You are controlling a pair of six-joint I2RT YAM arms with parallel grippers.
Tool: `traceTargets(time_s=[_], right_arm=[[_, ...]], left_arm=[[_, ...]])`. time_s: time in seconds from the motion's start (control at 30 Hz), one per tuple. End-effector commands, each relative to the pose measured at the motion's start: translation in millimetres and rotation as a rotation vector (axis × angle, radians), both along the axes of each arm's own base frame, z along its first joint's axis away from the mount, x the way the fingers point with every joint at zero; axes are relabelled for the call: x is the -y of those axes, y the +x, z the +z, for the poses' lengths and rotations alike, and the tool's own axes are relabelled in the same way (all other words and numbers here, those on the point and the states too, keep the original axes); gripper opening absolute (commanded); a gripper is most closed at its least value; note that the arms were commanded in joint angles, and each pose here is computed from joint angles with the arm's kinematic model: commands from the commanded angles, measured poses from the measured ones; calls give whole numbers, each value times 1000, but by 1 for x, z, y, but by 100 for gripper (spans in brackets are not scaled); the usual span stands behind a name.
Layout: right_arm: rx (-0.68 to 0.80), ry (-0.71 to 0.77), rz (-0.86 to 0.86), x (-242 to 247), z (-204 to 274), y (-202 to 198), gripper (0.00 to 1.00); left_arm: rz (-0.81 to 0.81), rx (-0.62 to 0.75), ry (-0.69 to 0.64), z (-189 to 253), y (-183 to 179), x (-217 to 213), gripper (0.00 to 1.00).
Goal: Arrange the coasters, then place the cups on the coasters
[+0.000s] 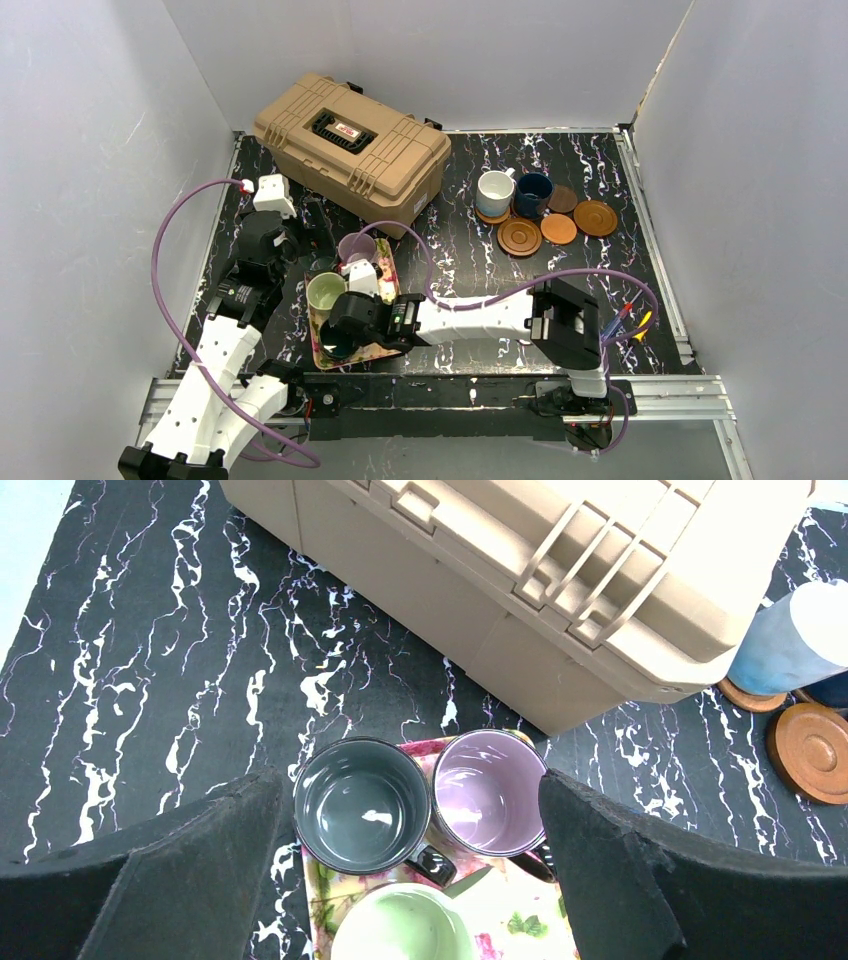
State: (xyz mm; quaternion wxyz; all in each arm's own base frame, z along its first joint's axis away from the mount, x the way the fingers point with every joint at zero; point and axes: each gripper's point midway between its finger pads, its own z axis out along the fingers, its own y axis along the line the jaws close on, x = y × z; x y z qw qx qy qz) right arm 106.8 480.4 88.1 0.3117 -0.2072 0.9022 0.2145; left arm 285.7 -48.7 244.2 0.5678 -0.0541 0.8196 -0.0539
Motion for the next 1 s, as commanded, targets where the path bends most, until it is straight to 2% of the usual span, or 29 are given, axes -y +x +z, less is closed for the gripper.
traceTargets(time_s=[0.0,0.03,0.17,0.3,0.43,0.57,0.73,0.97], right_arm=[[17,12,-19,11,29,-1,4],[24,8,-22,14,33,0,1],[98,-19,-37,38,61,10,1],[223,-125,-30,82,101,33,1],[219,-248,-24,140,119,68,1],[232,-276,77,181,136,104,1],[272,-344,102,245,158,171,1],[445,-363,-21,343,211,270,1]], left_arm=[[16,18,12,6,-3,-4,98],[17,17,14,6,-3,-4,98],[21,20,15,7,-3,-5,98],[19,23,14,8,-3,-5,98],[18,22,14,8,-4,-5,98],[20,21,18,8,-4,-6,98],[22,14,23,6,-3,-6,98],[25,-8,37,-2,0,-6,98]])
